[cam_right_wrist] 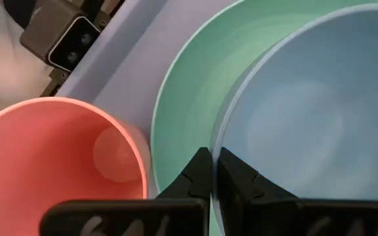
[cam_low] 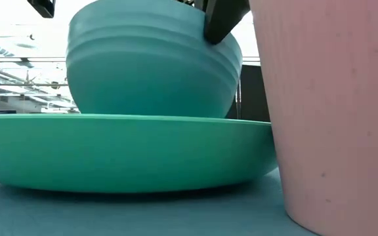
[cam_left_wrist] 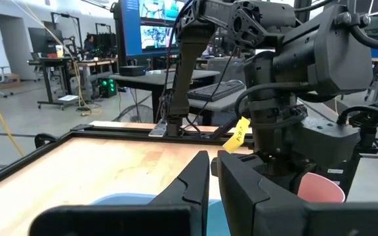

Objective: Set up tray
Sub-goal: Put the blue bowl on the blue plate on the blue serving tray

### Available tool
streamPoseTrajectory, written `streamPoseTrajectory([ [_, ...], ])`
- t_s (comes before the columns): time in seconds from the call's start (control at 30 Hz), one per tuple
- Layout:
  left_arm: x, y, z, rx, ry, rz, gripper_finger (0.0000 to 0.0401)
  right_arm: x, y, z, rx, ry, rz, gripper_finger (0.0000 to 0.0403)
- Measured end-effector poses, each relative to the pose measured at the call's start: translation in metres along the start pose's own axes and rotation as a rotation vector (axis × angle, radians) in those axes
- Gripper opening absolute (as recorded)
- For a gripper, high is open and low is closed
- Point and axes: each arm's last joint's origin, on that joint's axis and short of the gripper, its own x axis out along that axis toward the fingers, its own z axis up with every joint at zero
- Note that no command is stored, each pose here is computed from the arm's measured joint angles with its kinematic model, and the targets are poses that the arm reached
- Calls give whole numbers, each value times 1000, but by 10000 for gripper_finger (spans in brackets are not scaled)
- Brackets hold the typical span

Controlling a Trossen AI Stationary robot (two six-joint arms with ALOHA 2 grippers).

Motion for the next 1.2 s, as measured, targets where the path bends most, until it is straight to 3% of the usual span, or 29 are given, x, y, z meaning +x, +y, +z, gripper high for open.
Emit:
streamPoseTrajectory([
  [0.7, 0, 0, 0, -1, 3, -7, 37, 13, 0, -5, -14, -6, -2, 3],
  [1.2, 0, 0, -3, -4, 22, -7, 37, 13, 1, -3, -42, -25, -4, 50],
])
